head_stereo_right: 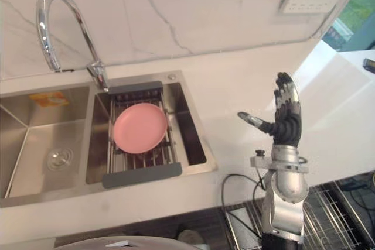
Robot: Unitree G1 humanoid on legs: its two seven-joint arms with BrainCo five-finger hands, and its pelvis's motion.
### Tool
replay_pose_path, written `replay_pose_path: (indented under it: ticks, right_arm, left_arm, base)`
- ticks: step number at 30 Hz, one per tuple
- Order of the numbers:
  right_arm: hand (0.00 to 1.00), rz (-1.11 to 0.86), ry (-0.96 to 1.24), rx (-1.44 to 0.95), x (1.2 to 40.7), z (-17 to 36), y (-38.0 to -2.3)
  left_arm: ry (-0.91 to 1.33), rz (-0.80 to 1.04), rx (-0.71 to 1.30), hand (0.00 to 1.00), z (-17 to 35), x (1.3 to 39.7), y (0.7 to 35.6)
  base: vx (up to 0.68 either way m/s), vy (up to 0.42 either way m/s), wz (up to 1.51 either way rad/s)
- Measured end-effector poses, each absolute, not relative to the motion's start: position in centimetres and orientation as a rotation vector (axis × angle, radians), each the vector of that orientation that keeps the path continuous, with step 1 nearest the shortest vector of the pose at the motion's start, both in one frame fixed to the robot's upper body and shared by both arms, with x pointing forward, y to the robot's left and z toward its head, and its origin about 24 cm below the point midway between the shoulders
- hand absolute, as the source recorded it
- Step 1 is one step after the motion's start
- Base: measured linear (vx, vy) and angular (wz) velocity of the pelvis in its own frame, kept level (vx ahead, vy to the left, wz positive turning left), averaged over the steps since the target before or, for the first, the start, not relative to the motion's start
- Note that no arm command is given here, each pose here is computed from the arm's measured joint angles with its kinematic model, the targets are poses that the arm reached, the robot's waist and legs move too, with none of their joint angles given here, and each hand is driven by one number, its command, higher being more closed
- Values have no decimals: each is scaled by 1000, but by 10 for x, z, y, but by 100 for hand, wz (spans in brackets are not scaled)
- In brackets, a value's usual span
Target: Walk over to the sink, pick up the cup, carry it to the dishwasher, place the cup inside the dishwasher, then close the dishwasher door
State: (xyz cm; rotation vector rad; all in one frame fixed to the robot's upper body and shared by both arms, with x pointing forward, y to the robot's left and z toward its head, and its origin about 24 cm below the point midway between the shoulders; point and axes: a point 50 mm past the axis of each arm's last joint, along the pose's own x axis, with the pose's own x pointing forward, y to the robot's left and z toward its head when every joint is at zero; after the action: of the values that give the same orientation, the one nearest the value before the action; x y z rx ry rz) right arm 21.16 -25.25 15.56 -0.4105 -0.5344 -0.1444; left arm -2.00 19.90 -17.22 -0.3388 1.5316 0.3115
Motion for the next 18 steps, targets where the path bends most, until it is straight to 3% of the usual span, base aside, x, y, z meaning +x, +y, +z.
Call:
replay_pose_path:
  ticks: [8,18]
  right_arm:
    - [0,186,-489,-693,231,156,-211]
    - [0,380,-540,-904,244,161,-172]
  left_arm:
    - [1527,287,-283,0,-171,-17,209]
    - [1534,259,-231,0,-169,-11,220]
  base:
    - [-4,8,-2]
    - [-12,29,2]
